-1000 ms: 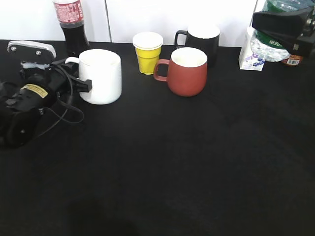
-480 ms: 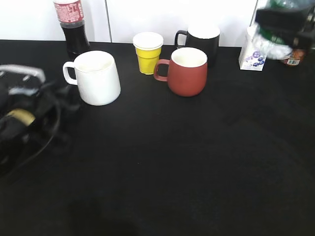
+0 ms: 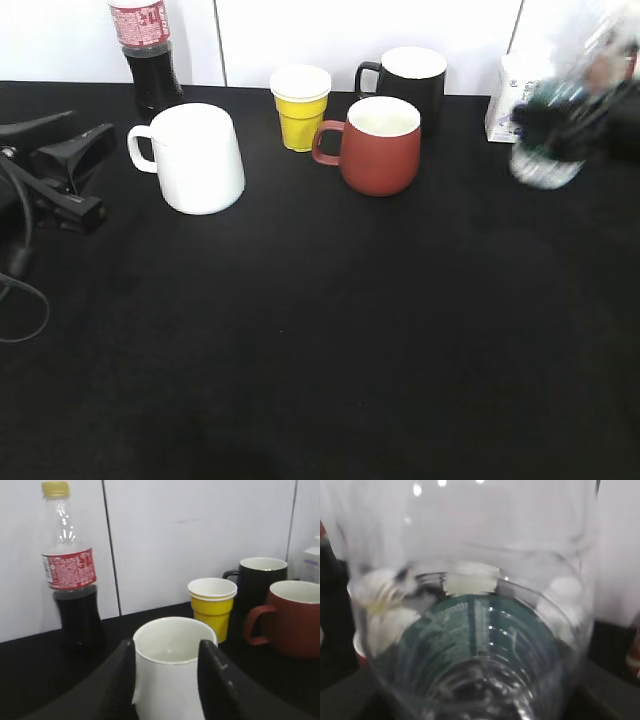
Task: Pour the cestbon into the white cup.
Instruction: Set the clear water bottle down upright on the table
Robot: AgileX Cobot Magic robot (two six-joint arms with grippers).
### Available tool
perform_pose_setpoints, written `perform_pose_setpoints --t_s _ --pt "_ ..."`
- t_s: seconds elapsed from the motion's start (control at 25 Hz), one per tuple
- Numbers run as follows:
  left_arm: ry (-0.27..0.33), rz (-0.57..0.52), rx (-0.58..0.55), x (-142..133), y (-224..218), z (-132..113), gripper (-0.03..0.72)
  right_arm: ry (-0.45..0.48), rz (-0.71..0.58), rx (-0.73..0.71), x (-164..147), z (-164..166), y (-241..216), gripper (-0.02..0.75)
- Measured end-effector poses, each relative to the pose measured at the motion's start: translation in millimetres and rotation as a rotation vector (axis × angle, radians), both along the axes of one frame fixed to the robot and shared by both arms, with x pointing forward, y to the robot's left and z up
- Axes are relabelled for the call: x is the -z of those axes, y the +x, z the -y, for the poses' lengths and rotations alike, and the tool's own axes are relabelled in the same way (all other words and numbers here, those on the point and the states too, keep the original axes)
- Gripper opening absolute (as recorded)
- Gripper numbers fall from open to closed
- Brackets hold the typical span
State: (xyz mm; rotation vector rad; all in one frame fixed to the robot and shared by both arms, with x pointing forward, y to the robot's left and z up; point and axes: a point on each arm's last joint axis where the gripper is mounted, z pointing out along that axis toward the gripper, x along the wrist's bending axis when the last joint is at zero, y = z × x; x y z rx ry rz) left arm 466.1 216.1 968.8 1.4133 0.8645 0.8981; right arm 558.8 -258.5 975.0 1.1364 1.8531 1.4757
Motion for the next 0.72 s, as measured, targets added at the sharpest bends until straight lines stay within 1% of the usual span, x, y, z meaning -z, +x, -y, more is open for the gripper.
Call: perform_pose_setpoints --t_s 0.08,0.16,0.2,0.28,0.36,0.44,0.48,0.52,0.56,0.6,0.64,0.72 --pt "0.012 -0.011 0.014 0 -1 1 0.316 0.010 -0.016 -0.012 24 -1 8 0.482" --pt "0.020 -0.010 0.032 0 -2 2 0.316 0.002 -0.069 -0.022 50 -1 11 0.482" --pt "0.020 -0.010 0.035 0 -2 3 0.316 -0.005 -0.061 -0.037 58 -2 12 0.482" --pt "0.023 -0.010 0.040 0 -2 3 0.316 -0.001 -0.033 -0.037 66 -2 15 0.482" --pt "0.026 -0.009 0.045 0 -2 3 0.316 -0.022 0.008 -0.033 70 -1 17 0.482" --pt "0.027 -0.008 0.048 0 -3 4 0.316 -0.008 0.033 -0.055 74 -3 18 0.491" --pt "0.026 -0.009 0.048 0 -3 4 0.316 0.002 0.030 -0.074 74 -5 17 0.572" --pt "0.020 -0.012 0.048 0 -3 4 0.316 0.013 0.019 -0.077 74 -5 17 0.630" --pt "0.018 -0.013 0.048 0 -3 4 0.316 0.012 0.012 -0.075 75 -5 17 0.648" --pt "0.018 -0.013 0.049 0 -3 4 0.316 -0.001 -0.021 -0.069 77 -4 15 0.664" --pt "0.018 -0.013 0.050 0 -3 4 0.316 -0.040 -0.063 -0.061 79 -3 12 0.671" --pt "0.019 -0.014 0.050 0 -3 4 0.316 -0.087 -0.103 -0.039 75 0 4 0.671"
